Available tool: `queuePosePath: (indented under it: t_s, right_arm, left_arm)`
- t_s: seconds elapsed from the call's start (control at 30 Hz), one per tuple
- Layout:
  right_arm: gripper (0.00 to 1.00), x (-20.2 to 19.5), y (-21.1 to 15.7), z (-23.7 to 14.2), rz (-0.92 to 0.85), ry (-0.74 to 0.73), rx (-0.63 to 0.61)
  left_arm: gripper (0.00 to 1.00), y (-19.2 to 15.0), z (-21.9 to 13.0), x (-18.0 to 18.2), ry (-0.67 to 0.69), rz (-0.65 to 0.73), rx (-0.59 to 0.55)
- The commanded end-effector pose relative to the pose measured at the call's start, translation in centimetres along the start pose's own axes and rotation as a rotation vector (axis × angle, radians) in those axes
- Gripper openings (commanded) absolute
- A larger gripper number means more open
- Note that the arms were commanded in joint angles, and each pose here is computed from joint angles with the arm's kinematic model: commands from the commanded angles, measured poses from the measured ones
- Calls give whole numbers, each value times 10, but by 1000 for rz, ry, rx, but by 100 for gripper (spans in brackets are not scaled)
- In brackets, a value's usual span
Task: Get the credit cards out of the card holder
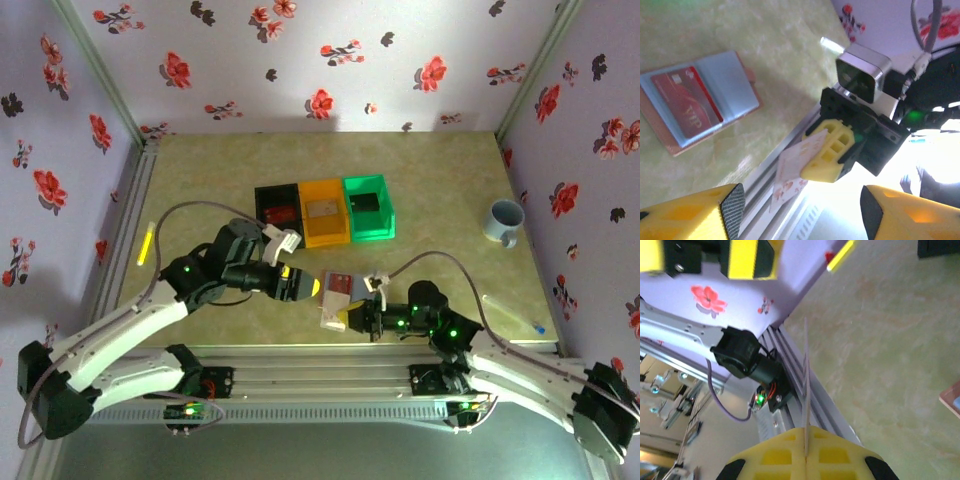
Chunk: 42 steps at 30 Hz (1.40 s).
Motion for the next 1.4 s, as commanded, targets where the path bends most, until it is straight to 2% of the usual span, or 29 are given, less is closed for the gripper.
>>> queuePosePath:
  t_s: [0.0, 0.37, 0.63, 0.73, 0.93, 1.37]
  right_arm:
    - [0, 17, 11, 5, -55, 110, 13]
    - [0, 32, 17, 9, -56, 213, 49]
    - [0, 35, 13, 14, -43, 246, 77]
    - [0, 35, 13, 15, -45, 249, 83]
    - [0, 39, 14, 15, -48, 269, 89]
    - [0, 39, 13, 16, -43, 268, 94]
  left_arm:
    - [65, -18, 1, 6, 28, 13, 163]
    - [66, -22, 20, 12, 17, 25, 311]
    - [60, -28, 35, 10, -47, 21, 361]
    - [56, -29, 36, 7, -71, 28, 364]
    - [40, -33, 42, 9, -115, 11, 373]
    - [19, -38, 44, 6, -142, 18, 387]
Point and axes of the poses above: each hand's point on the last joint's axis, 136 mm out from that joint toward the fingers, its own z axis out along the fingers, its own x axis along the line the jaws close on, y = z × x, the point moved 5 cm from there along -z, back along the fingers, and after that the axes turned 8 degrees about -z, right-handed, at the moved point
